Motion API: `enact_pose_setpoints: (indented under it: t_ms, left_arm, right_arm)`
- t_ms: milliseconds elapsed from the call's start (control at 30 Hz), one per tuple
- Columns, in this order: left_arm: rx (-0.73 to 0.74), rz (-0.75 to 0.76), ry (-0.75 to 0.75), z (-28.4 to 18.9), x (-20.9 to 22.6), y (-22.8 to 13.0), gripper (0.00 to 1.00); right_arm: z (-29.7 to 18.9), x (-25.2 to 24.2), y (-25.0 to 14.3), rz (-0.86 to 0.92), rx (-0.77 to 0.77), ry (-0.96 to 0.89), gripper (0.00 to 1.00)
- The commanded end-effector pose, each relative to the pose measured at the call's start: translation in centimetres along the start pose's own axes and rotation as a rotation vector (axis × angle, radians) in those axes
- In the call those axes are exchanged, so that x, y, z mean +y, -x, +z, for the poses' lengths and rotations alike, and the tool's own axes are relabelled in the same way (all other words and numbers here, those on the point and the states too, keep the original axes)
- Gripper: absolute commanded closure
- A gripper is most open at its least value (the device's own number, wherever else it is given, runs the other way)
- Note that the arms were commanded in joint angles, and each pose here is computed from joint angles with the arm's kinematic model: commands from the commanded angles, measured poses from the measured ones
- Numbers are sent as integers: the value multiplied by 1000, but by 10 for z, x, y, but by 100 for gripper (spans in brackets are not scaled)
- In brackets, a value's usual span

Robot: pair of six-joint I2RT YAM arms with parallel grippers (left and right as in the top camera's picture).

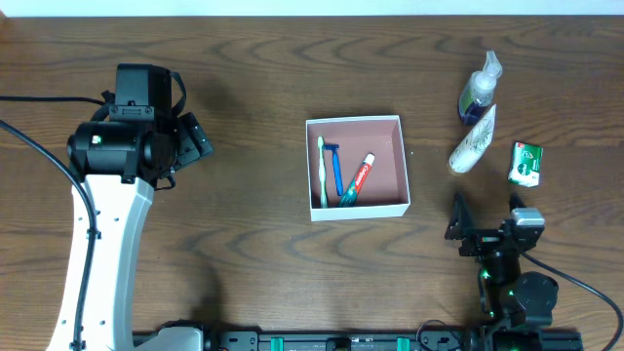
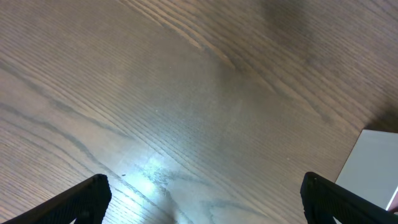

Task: Pack container
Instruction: 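Move the right gripper over the green Dettol soap box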

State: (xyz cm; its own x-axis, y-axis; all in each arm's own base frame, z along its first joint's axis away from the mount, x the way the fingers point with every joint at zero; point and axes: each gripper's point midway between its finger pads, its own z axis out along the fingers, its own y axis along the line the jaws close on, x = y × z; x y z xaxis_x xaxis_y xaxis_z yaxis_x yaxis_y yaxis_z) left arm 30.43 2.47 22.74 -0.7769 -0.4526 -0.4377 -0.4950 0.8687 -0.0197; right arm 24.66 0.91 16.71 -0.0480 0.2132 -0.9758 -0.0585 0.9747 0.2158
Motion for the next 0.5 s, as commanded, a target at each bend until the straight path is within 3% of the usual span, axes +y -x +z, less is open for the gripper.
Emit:
enact_pose_setpoints:
  t_ms: [0, 100, 200, 333, 467]
  left_arm:
    - [3, -19, 9, 2, 2, 0, 2]
    - [3, -19, 9, 2, 2, 0, 2]
    - [3, -19, 9, 2, 2, 0, 2]
    - [3, -19, 9, 2, 2, 0, 2]
    - [3, -19, 9, 2, 2, 0, 2]
  right_arm:
    - [-2, 25, 16, 106, -51, 134, 1]
    - [-12, 52, 50, -27, -174, 269, 1]
    - [-26, 56, 96, -95, -289, 245, 1]
    - [-41, 27, 154, -107, -305, -5, 1]
    - [-44, -13, 179, -151, -155, -293, 1]
